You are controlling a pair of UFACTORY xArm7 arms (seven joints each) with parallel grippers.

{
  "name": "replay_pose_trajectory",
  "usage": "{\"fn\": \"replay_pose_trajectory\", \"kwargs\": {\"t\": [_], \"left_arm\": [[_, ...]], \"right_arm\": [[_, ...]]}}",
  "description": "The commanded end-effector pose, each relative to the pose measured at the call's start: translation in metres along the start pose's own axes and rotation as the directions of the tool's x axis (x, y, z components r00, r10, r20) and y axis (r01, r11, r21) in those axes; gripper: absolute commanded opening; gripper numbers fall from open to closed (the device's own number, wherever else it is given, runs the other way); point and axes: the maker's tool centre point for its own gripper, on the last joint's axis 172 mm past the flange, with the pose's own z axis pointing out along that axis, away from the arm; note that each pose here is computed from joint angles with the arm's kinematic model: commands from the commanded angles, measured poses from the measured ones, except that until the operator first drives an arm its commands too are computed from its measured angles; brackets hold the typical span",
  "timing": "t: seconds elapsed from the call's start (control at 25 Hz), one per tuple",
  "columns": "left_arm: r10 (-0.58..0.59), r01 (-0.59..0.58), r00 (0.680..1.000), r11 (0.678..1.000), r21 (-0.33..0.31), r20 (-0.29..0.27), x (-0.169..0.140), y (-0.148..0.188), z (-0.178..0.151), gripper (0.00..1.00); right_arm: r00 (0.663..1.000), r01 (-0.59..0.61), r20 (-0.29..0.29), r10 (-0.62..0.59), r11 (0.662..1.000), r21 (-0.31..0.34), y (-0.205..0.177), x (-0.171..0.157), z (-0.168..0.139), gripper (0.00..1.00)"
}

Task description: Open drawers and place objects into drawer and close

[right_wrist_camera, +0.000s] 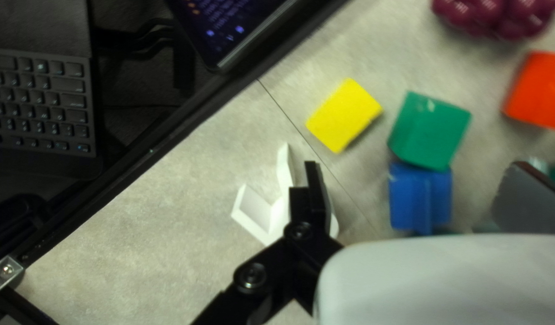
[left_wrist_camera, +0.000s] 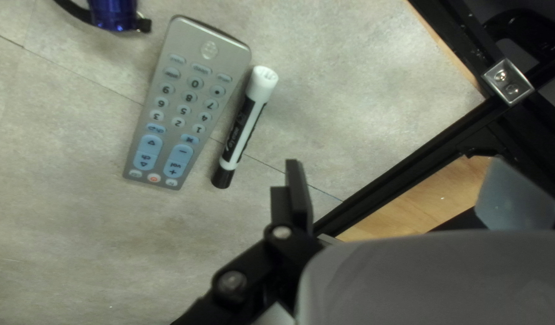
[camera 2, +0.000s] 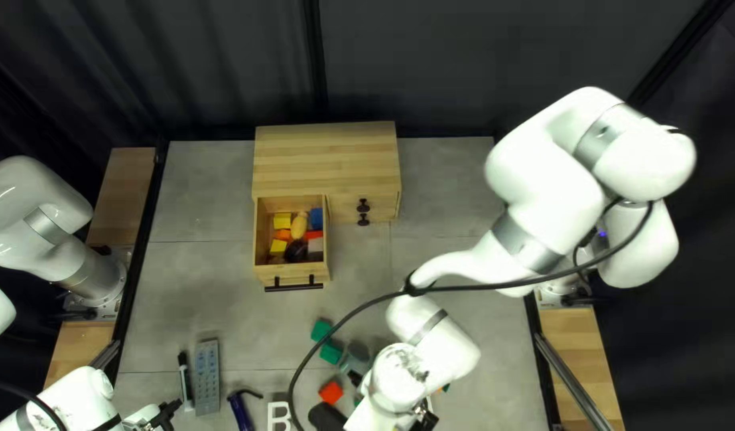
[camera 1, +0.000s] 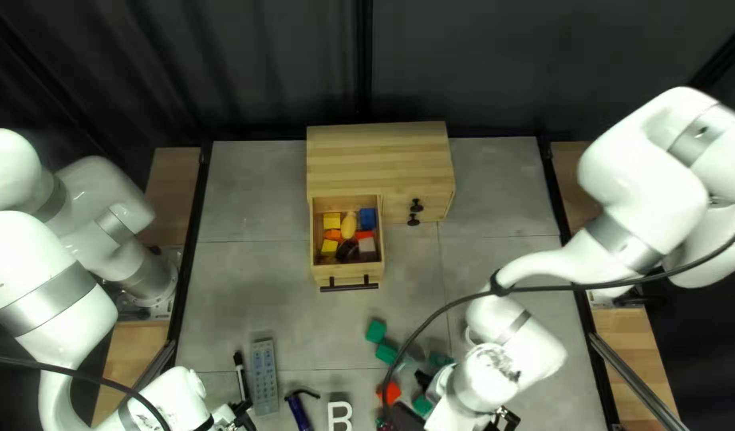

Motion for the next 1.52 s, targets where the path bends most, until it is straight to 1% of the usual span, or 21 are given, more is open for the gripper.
{"fn": "replay_pose_trajectory", "kwargs": {"t": [0.04,0.32,0.6,0.88,1.16,1.52], "left_arm": [[0.0,0.0,1.0,1.0,0.0,0.0,0.0,0.0,0.0,1.0],[0.0,0.0,1.0,1.0,0.0,0.0,0.0,0.0,0.0,1.0],[0.0,0.0,1.0,1.0,0.0,0.0,0.0,0.0,0.0,1.0],[0.0,0.0,1.0,1.0,0.0,0.0,0.0,0.0,0.0,1.0],[0.0,0.0,1.0,1.0,0.0,0.0,0.0,0.0,0.0,1.0],[0.0,0.0,1.0,1.0,0.0,0.0,0.0,0.0,0.0,1.0]], "right_arm": [[1.0,-0.001,0.003,0.001,1.0,0.011,0.007,-0.005,0.006,1.0],[1.0,-0.011,0.002,0.011,1.0,0.014,0.022,-0.017,0.013,1.0],[1.0,-0.027,0.009,0.026,1.0,0.014,0.028,-0.029,0.016,1.0],[0.999,-0.042,0.011,0.042,0.999,0.008,0.032,-0.028,0.022,1.0],[0.999,-0.035,0.022,0.035,0.999,-0.002,0.035,-0.033,0.02,1.0],[0.999,-0.039,0.033,0.038,0.999,0.002,0.04,-0.042,0.033,1.0]]}}
